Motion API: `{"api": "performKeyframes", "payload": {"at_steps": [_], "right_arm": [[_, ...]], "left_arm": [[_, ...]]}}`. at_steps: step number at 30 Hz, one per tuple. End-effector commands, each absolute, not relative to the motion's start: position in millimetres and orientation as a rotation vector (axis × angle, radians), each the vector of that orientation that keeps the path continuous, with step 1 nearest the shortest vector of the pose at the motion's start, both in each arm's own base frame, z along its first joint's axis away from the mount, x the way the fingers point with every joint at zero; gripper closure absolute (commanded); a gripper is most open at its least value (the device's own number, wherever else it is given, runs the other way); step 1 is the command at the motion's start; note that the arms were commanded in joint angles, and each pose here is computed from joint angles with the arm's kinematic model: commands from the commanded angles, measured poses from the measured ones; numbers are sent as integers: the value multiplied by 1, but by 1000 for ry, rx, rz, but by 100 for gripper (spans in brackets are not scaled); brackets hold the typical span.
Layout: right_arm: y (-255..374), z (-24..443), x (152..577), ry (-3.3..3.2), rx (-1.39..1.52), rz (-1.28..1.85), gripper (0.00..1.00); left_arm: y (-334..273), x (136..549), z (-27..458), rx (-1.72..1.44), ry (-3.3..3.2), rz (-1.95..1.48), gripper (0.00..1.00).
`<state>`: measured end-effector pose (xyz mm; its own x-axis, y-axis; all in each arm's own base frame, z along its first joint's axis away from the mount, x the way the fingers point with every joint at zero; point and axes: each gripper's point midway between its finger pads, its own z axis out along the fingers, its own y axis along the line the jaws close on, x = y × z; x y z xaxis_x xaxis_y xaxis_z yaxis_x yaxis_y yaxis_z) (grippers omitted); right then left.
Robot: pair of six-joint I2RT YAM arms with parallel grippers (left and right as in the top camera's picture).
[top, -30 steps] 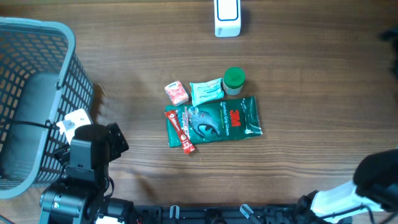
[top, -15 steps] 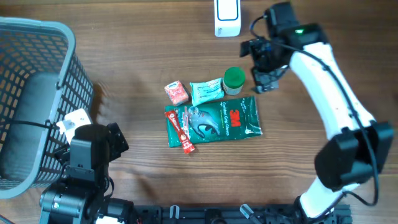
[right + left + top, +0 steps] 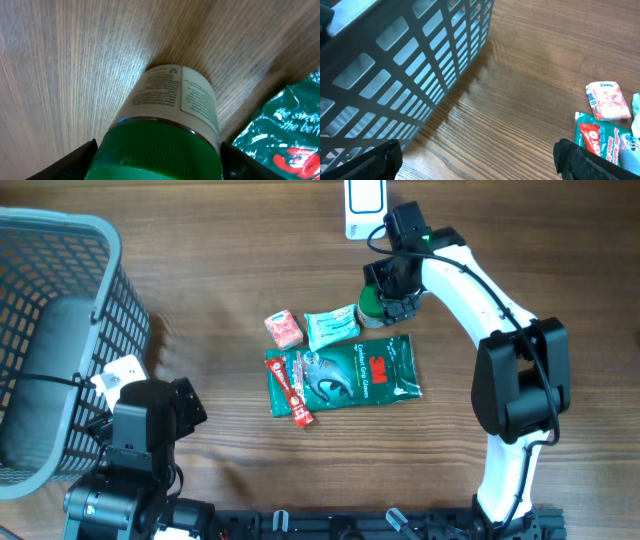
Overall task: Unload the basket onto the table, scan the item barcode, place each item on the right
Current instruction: 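Grasp the green-lidded jar with the right gripper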
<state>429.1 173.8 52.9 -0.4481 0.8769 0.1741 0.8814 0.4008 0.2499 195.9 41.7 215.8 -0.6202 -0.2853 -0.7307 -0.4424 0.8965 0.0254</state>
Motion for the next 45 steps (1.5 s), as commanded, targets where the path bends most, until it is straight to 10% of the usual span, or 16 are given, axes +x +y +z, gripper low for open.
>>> {"api": "performKeyframes", "payload": {"at_steps": [1,10,16,20,25,27,35,39,45], "right_arm": [[157,47,422,-2857,-1244,-415,29],[33,75,418,-3212,-81,-60,29],[20,77,418,-3208,169,33,0],[18,107,420,-3225,-68,132,0],[2,135,387,-2713,-1639,182,0],[11,126,390,-2561,-1841,95,0],[21,65,382,-2448,-1911,79,0],[21,51,375,-2464,-1866,94,23],[29,53,390,-2908,-1123,-35,37]], "left_arm": [[45,197,223,-515,2259,273,0],[45,197,223,-515,2259,273,0],[45,197,223,-515,2259,273,0],[45,197,223,-515,2259,273,0],[45,197,223,-515,2259,273,0],[45,197,223,-515,2259,273,0],[45,197,223,-515,2259,273,0],[45,197,223,-515,2259,273,0],[45,197,223,-515,2259,272,0]]}}
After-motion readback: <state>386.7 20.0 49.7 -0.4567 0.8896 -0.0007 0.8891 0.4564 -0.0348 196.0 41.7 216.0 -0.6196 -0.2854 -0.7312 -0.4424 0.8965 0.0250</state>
